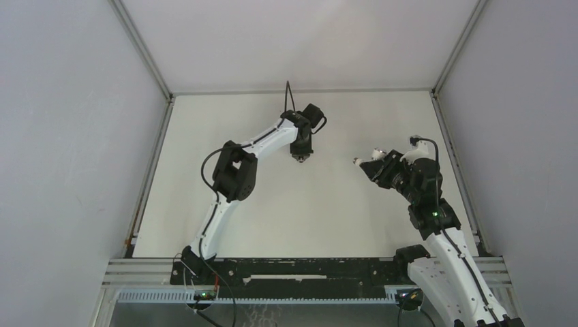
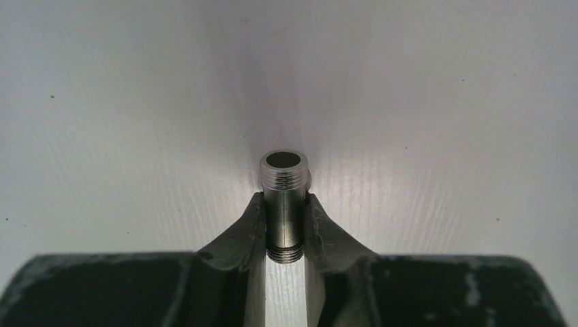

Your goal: Install the water faucets

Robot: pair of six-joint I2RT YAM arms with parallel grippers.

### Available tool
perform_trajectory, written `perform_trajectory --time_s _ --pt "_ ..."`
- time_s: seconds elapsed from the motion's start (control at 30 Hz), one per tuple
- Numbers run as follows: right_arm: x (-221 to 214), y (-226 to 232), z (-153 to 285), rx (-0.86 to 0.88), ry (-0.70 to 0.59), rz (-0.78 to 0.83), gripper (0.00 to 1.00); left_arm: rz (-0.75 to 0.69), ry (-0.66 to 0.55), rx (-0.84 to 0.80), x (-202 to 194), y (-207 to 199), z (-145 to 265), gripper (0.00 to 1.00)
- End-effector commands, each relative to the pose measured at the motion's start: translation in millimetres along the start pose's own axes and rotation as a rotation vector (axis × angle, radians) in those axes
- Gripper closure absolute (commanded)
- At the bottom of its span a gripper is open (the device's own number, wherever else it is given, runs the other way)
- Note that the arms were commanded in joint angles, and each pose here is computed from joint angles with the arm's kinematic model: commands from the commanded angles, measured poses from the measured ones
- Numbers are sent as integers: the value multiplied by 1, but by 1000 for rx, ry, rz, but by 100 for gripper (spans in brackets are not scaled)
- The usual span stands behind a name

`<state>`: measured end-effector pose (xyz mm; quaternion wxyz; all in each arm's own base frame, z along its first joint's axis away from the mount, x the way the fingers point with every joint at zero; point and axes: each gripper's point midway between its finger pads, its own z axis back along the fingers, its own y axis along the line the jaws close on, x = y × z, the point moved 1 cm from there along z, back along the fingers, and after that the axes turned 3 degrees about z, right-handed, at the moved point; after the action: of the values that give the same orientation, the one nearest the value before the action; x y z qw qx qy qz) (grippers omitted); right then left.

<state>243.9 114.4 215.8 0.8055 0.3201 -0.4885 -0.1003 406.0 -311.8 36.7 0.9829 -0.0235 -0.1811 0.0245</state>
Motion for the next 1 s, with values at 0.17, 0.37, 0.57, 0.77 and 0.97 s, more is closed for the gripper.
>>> perform_trajectory --time_s 0.17,0.37,0.57,0.77,0.97 --pt "6 24 1 132 8 101 100 -25 -138 -302 41 -26 104 100" --pt "5 60 13 338 -97 267 100 -164 -125 -799 7 -11 222 100" --pt "17 111 32 511 -225 370 100 -2 9 -1167 -27 28 305 100" --pt "10 153 46 582 -286 646 100 -80 129 -1350 -72 43 363 100" --pt "-4 174 48 544 -467 828 100 -57 286 -1425 -105 54 380 100"
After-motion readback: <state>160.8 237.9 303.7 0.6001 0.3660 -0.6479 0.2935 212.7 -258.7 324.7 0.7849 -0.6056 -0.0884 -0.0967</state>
